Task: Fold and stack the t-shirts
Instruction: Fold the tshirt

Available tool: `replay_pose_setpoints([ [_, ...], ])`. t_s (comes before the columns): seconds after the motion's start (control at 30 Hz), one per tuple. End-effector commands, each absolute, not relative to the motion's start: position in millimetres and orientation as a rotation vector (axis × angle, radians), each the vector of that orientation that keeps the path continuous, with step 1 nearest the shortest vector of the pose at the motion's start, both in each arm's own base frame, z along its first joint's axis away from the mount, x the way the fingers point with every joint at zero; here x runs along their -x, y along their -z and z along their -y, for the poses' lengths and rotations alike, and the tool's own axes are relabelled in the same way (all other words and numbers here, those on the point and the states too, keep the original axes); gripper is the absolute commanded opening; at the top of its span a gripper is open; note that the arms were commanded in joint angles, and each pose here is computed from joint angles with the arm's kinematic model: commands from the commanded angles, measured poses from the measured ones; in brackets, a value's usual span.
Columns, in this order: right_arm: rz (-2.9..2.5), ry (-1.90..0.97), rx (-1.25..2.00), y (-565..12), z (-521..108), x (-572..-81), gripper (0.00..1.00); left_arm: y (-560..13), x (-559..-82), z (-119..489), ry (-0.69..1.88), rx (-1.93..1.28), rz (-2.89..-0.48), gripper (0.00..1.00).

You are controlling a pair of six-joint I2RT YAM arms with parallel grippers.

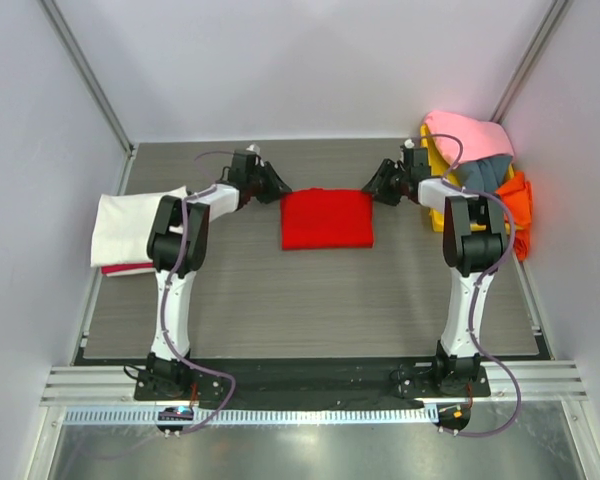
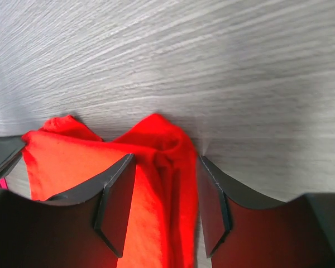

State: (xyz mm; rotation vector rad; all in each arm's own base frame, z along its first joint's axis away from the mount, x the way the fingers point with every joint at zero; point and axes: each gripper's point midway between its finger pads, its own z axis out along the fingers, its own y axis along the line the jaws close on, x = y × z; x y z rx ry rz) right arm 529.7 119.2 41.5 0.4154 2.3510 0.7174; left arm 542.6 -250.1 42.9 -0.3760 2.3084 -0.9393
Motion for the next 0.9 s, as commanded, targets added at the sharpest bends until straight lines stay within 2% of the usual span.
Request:
replay_pose_setpoints([
  [0.0, -2.248, -0.686, -0.377, -93.0, -110.2, -533.6, 0.53, -103.6, -548.7, 242.9, 0.938, 0.313, -2.169, 0.33],
  [0.13, -2.215, -0.673, -0.339, -123.7, -108.4, -508.2, 0.53, -137.9, -528.3, 231.0, 0.905, 0.304, -2.141, 0.46],
  [0.2, -2.214, -0.639, -0.315, -136.6, -110.1, -486.1, 0.53, -154.7, -509.5, 224.3, 0.878, 0.305, -2.147, 0.48],
  [0.27, -2.230, -0.682, -0.273, -141.3, -123.9, -462.8, 0.49, -150.9, -489.3, 223.3, 0.862, 0.302, -2.191, 0.49],
  [0.3, -2.236, -0.706, -0.267, -143.1, -128.7, -455.0, 0.45, -166.2, -478.8, 227.5, 0.866, 0.282, -2.174, 0.49],
  [0.37, -2.265, -0.770, -0.263, -136.0, -140.3, -437.0, 0.26, -158.7, -456.7, 237.1, 0.903, 0.265, -2.220, 0.43],
  [0.4, -2.257, -0.831, -0.224, -142.1, -152.6, -429.6, 0.15, -162.2, -445.4, 249.2, 0.946, 0.251, -2.230, 0.37],
  [0.5, -2.270, -0.991, -0.171, -140.7, -181.8, -412.2, 0.01, -154.3, -425.3, 273.2, 1.026, 0.234, -2.264, 0.22],
  [0.57, -2.289, -1.074, -0.192, -133.2, -194.8, -403.8, 0.01, -152.2, -419.8, 288.9, 1.101, 0.240, -2.261, 0.18],
  [0.6, -2.248, -1.131, -0.147, -140.2, -206.8, -404.6, 0.01, -151.0, -414.6, 299.7, 1.126, 0.224, -2.266, 0.13],
  [0.73, -2.268, -1.166, -0.112, -124.5, -230.9, -398.1, 0.01, -135.8, -407.5, 325.9, 1.197, 0.228, -2.296, 0.02],
  [0.87, -2.238, -1.322, -0.098, -110.9, -248.0, -395.3, 0.01, -117.4, -401.6, 330.4, 1.255, 0.253, -2.308, 0.00],
])
